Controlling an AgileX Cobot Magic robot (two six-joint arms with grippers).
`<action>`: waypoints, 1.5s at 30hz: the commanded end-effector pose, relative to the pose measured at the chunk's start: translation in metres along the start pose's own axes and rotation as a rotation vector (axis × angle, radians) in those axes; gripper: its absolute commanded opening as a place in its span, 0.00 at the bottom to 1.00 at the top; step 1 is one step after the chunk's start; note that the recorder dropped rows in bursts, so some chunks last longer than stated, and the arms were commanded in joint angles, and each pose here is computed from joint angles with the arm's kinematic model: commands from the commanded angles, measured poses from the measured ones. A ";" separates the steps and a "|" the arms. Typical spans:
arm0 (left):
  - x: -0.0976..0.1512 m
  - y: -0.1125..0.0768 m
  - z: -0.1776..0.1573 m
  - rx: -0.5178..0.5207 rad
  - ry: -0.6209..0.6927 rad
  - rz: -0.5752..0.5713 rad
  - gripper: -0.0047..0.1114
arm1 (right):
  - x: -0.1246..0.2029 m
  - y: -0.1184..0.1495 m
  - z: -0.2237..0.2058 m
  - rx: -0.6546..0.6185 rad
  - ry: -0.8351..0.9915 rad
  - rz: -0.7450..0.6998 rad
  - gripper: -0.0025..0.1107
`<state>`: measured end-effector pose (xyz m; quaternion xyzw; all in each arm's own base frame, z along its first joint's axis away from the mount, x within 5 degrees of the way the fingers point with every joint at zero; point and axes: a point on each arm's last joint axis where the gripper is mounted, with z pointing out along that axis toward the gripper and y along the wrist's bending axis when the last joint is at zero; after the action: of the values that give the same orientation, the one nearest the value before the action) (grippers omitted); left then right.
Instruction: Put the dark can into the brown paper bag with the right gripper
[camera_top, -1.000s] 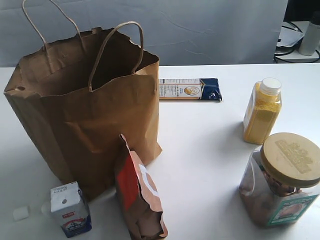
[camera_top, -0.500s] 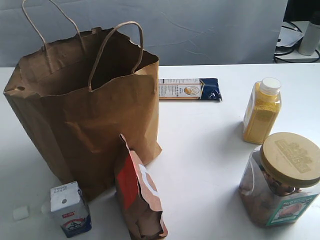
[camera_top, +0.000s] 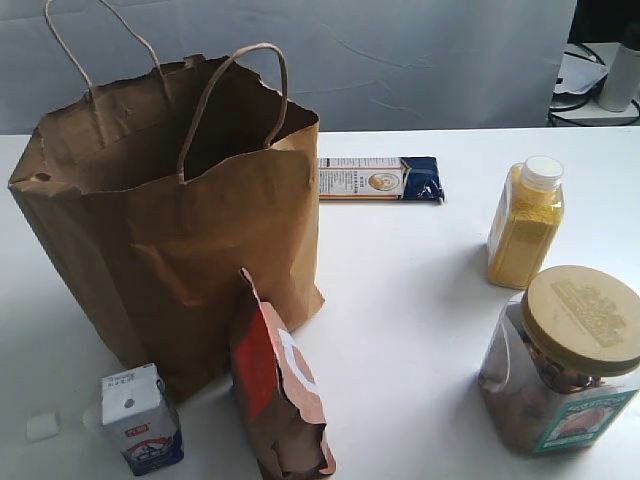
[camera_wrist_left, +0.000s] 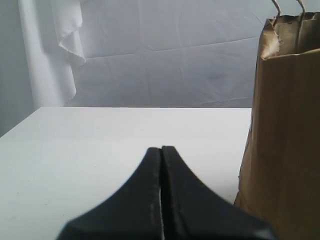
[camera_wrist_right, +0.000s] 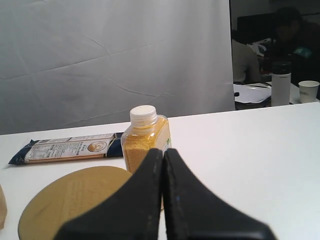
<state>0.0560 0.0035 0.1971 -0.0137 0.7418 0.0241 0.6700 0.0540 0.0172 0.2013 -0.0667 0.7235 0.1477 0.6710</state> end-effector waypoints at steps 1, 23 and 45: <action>0.001 0.000 0.000 0.006 -0.005 0.000 0.04 | 0.001 -0.001 0.000 0.010 -0.003 -0.007 0.02; 0.001 0.000 0.000 0.006 -0.005 0.000 0.04 | 0.000 -0.005 -0.001 0.088 -0.015 -0.003 0.02; 0.001 0.000 0.000 0.006 -0.005 0.000 0.04 | 0.000 -0.005 -0.001 0.088 -0.015 -0.003 0.02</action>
<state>0.0560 0.0035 0.1971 -0.0137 0.7418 0.0241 0.6700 0.0552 0.0129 0.2013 -0.0361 0.7257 0.1222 0.6761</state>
